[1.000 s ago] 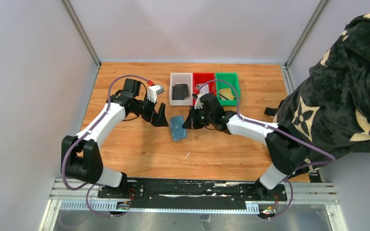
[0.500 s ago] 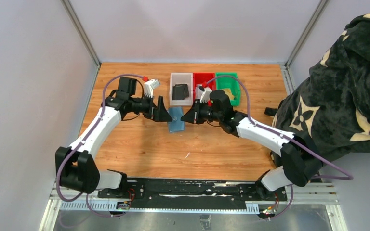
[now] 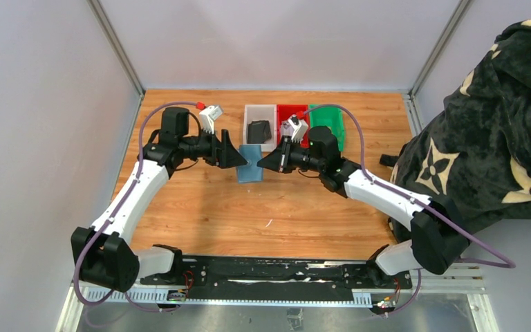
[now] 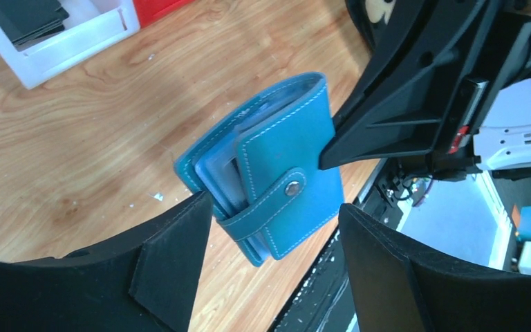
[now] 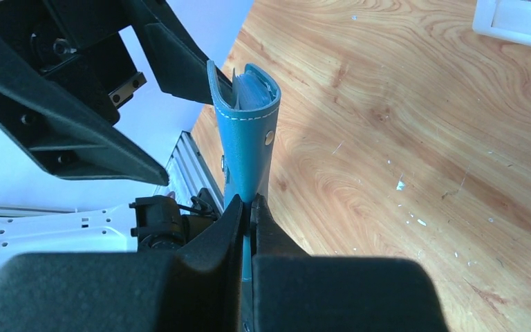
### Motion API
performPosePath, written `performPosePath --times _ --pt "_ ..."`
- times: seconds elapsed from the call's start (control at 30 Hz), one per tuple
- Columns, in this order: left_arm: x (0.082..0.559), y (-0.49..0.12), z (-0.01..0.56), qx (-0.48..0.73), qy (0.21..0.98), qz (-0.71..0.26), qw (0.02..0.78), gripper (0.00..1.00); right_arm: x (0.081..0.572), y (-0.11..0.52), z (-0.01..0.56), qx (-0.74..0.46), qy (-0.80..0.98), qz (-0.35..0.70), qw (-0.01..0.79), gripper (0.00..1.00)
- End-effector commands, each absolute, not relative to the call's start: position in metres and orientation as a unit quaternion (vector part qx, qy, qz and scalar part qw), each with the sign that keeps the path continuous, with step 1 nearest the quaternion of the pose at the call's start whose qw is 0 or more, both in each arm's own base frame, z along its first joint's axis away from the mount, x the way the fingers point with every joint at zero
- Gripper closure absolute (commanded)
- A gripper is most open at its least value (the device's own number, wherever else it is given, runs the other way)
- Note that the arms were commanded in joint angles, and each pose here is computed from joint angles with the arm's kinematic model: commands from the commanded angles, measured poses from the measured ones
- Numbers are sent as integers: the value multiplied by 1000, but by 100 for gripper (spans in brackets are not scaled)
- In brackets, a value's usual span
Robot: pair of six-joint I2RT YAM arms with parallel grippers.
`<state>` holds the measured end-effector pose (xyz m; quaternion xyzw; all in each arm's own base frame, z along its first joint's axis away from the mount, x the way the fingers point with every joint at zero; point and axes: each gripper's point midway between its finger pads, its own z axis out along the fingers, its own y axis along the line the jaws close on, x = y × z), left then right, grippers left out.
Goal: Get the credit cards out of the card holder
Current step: Pick up the card holder from the center of the board.
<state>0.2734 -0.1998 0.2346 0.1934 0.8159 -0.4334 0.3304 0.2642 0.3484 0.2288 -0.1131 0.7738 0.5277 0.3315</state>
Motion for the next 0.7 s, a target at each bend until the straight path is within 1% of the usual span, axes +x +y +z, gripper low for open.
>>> performPosePath --times 0.0,0.2,0.27,0.33,0.43,0.53,0.67 --pt "279 -197 238 197 819 -410 349 24 262 343 253 -114 751 548 350 100" --pt "287 -185 244 211 826 -364 375 26 260 338 256 -118 754 538 358 100" --pt "287 -184 246 214 824 -361 381 23 261 339 256 -118 753 540 357 100" --pt "282 -190 250 212 817 -384 374 19 261 341 257 -119 751 545 352 100" --pt "274 -201 257 196 807 -432 352 17 261 345 257 -118 749 552 348 100" --pt "268 -209 262 188 796 -470 332 17 262 348 261 -116 744 558 347 100" --pt "266 -212 261 183 793 -481 325 21 262 350 268 -118 737 566 350 100"
